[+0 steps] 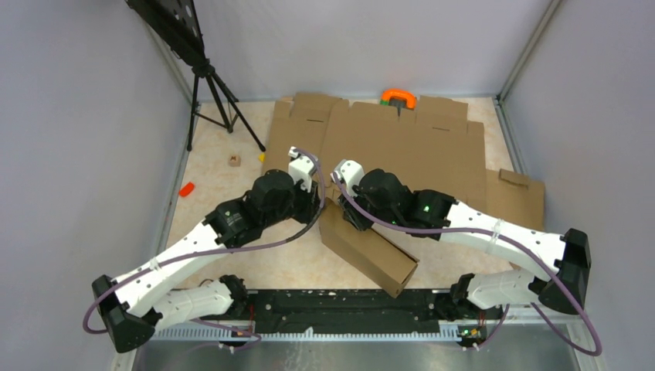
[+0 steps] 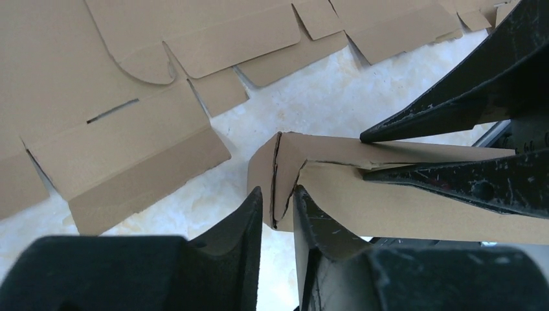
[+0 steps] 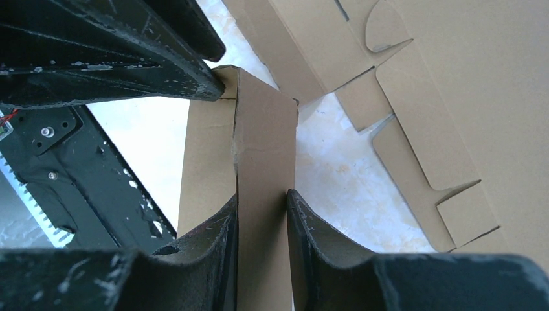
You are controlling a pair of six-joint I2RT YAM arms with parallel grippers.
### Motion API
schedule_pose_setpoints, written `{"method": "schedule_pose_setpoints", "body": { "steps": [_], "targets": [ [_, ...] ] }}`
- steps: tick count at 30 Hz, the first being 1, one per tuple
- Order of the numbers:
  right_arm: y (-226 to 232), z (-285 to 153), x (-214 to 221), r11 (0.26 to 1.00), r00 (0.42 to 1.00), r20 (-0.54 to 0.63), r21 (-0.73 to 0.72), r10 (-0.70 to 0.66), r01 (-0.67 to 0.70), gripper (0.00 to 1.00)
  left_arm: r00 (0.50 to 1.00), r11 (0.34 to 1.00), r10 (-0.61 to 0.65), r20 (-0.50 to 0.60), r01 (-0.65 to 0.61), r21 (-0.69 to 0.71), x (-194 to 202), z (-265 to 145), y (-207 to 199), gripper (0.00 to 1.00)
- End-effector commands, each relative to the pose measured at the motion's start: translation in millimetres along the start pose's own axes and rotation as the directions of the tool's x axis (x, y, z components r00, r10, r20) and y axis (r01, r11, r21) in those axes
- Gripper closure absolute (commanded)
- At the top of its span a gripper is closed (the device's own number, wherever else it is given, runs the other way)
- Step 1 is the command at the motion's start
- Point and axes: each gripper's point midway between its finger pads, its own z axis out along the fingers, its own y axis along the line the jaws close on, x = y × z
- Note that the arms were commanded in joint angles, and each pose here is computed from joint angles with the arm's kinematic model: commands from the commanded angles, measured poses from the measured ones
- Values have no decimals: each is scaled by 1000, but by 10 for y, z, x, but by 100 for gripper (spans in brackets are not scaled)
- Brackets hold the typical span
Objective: Fold the paper box
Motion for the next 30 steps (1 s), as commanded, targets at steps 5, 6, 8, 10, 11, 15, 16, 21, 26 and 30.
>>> {"method": "schedule_pose_setpoints", "body": {
  "steps": [5,6,8,10,11,15,16,21,26,30],
  "targets": [
    [12,-29,214,1000,996,-94,-18,-2,0,73,998,999,21,65,-23,29,-303,82,-73,96],
    [12,-31,208,1000,996,-92,-18,-1,-1,73,998,999,24,57,-25,30,-284,86,-72,100],
    [6,-31,205,1000,996,-93,-14,0,-1,73,999,999,29,28,-30,34,-208,83,-70,100],
    [3,-30,213,1000,995,-97,-12,1,-3,73,1000,999,31,-1,-31,33,-117,75,-53,100],
    [2,-28,204,1000,995,-96,-10,2,-3,73,999,999,32,-14,-32,31,-69,72,-41,100],
    [-28,-44,209,1000,993,-114,8,0,1,68,997,998,26,-67,-22,56,162,61,-42,100],
    [-24,-51,208,1000,993,-120,5,-1,2,64,996,997,26,-81,-20,73,220,57,-61,100],
    [66,-106,86,999,995,-102,-40,4,-8,36,993,997,6,-114,2,73,424,83,-27,100],
    [72,-185,-84,999,998,-62,-42,17,-20,26,994,998,0,-110,6,58,454,114,5,100],
    [167,-262,-206,993,999,-32,-110,40,-43,24,994,998,1,-106,6,67,431,136,-17,100]
  ]
}}
